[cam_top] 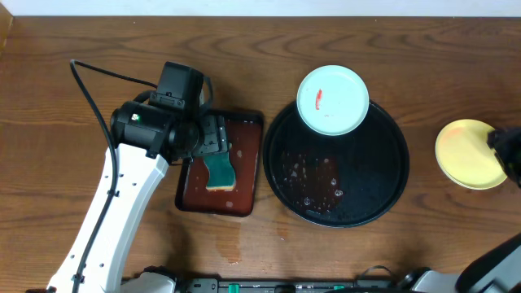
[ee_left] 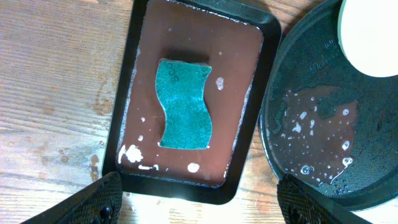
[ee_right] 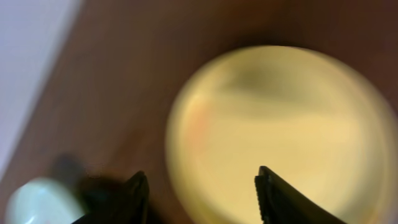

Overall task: Clean dirty plates on tray and stack at the side
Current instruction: 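Grip the remaining mint plate rim with the right gripper and pull it to tray center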

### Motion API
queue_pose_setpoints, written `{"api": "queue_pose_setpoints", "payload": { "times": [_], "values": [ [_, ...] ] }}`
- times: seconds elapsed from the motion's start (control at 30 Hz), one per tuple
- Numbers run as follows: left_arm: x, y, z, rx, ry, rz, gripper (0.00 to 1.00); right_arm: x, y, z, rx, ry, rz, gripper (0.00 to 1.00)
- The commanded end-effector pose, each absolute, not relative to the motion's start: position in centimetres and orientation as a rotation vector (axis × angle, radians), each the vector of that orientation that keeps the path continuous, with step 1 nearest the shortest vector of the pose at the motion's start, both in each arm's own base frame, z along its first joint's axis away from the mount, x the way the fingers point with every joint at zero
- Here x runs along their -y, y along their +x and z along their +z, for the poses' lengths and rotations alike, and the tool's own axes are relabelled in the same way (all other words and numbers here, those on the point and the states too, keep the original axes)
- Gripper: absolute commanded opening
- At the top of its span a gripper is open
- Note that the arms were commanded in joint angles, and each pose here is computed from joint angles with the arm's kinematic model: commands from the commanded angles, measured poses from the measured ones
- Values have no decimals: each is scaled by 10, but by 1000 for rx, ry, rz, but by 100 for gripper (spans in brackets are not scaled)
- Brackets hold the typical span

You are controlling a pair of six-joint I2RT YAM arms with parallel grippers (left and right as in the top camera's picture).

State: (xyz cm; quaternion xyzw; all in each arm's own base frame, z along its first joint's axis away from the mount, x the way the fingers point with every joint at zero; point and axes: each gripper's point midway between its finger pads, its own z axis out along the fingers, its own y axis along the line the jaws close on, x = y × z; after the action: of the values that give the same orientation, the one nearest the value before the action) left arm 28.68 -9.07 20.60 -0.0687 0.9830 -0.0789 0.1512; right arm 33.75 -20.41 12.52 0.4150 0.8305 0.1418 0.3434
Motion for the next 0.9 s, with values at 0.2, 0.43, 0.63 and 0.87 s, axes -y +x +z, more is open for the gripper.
{"api": "queue_pose_setpoints", "payload": {
  "times": [0.2, 0.43, 0.63, 0.87],
  "values": [
    [87, 288, 207, -2818, -195, -211, 80, 19, 371, 168, -2390, 261, 420, 53],
    [87, 288, 207, -2818, -195, -211, 81, -27, 403, 107, -2500, 25, -21, 51],
    [87, 288, 207, -2818, -195, -211, 80, -38, 437, 51, -2502, -4, -33, 45],
    [87, 288, 207, -2818, -195, -211, 80, -44, 445, 8, -2541, 44, 30, 43]
  ]
}}
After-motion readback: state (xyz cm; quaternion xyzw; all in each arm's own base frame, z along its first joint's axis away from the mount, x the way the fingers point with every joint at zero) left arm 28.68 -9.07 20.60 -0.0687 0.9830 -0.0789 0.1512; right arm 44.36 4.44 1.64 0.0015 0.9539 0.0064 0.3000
